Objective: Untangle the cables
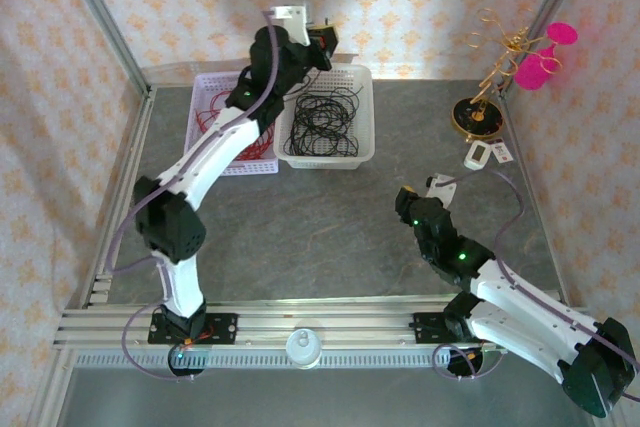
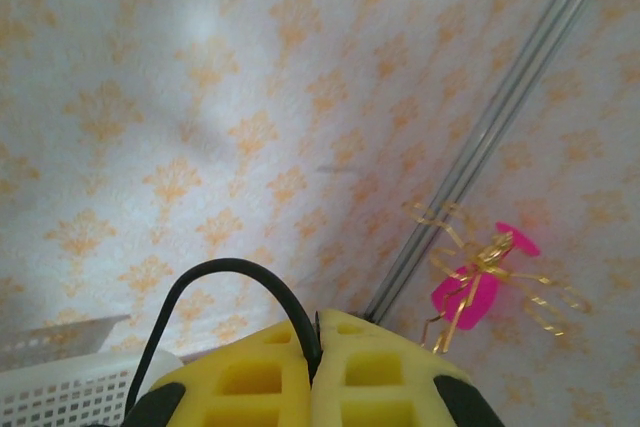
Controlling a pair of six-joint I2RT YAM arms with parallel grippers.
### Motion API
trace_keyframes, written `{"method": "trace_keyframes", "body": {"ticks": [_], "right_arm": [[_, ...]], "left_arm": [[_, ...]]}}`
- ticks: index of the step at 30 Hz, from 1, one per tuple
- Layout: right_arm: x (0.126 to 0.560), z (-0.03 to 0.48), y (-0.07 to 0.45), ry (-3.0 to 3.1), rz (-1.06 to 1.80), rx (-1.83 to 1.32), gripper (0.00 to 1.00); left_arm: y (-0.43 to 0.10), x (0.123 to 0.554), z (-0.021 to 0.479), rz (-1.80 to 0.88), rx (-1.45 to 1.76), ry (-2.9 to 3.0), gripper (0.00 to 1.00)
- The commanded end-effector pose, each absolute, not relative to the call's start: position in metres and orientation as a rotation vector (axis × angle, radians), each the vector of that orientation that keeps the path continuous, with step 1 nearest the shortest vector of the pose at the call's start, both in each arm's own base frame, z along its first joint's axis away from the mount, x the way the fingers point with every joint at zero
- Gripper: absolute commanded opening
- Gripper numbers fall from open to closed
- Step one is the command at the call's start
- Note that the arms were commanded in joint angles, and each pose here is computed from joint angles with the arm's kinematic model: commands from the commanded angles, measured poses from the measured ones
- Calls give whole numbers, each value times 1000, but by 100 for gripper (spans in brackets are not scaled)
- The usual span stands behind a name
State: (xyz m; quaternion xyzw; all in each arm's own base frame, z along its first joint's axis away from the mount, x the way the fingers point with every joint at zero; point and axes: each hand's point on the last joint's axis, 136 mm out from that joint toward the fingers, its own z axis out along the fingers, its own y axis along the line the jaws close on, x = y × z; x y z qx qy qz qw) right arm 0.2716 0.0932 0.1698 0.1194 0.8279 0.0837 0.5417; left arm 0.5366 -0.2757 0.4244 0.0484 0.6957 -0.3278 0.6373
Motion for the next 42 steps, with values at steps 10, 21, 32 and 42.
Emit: {"method": "trace_keyframes", "body": {"ticks": [10, 21, 32, 42], "right_arm": [[271, 166, 92, 1987, 179, 265, 56], [286, 174, 79, 1898, 64, 282, 61], [300, 157, 59, 1847, 46, 328, 62], [293, 162, 40, 1797, 43, 377, 62]], "left_arm": [[-301, 584, 300, -786, 39, 1736, 0], [-292, 570, 199, -637, -76, 1980, 33], [-257, 503, 229, -445, -87, 2036, 73], [-210, 428, 273, -414, -85, 1984, 83]]}}
